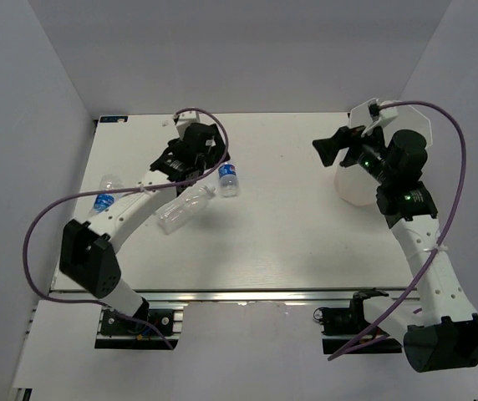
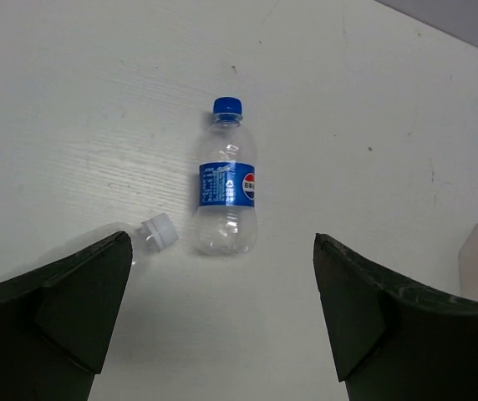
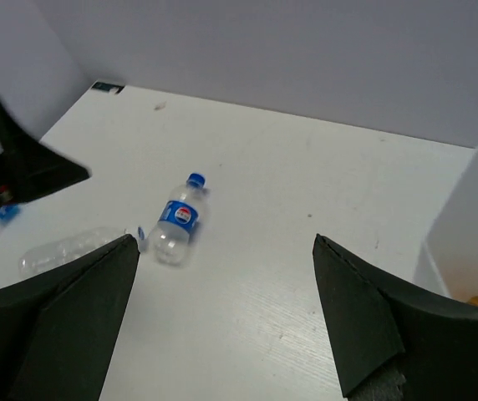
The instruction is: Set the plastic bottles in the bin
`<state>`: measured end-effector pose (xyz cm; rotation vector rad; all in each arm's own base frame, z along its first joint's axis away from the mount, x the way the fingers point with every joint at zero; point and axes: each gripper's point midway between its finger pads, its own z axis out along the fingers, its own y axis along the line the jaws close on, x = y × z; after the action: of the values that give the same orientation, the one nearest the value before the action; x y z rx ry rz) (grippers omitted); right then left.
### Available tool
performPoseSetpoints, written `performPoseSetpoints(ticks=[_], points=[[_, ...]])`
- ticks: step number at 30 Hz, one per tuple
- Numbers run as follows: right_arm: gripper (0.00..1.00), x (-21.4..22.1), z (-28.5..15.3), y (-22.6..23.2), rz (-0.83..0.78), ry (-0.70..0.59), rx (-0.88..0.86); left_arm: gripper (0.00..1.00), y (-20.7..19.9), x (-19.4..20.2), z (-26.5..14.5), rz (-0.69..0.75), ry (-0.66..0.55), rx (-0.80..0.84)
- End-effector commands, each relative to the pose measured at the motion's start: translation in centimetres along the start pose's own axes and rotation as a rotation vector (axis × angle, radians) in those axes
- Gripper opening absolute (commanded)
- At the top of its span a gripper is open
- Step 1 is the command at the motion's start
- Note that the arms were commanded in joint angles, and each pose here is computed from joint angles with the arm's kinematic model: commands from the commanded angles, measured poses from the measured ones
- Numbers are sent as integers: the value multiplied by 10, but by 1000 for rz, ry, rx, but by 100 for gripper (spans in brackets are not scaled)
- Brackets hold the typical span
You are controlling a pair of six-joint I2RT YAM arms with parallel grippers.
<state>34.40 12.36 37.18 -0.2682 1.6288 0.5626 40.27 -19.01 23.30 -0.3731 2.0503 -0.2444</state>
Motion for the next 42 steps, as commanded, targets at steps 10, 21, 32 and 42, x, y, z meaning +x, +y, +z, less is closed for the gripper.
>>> performPoseSetpoints(ticks=[10,21,32,42], points=[[89,65,-1,79,-107,58,-324,98,-52,76,122,195,243,82],[89,81,6,70,-91,86,-276,92,-22,131,165,238,329,-52],[89,89,13,65,-25,117,-246,37,-55,122,151,261,342,131],[89,57,10,58,67,-39,-158,31,-152,95,-6,303,259,907]])
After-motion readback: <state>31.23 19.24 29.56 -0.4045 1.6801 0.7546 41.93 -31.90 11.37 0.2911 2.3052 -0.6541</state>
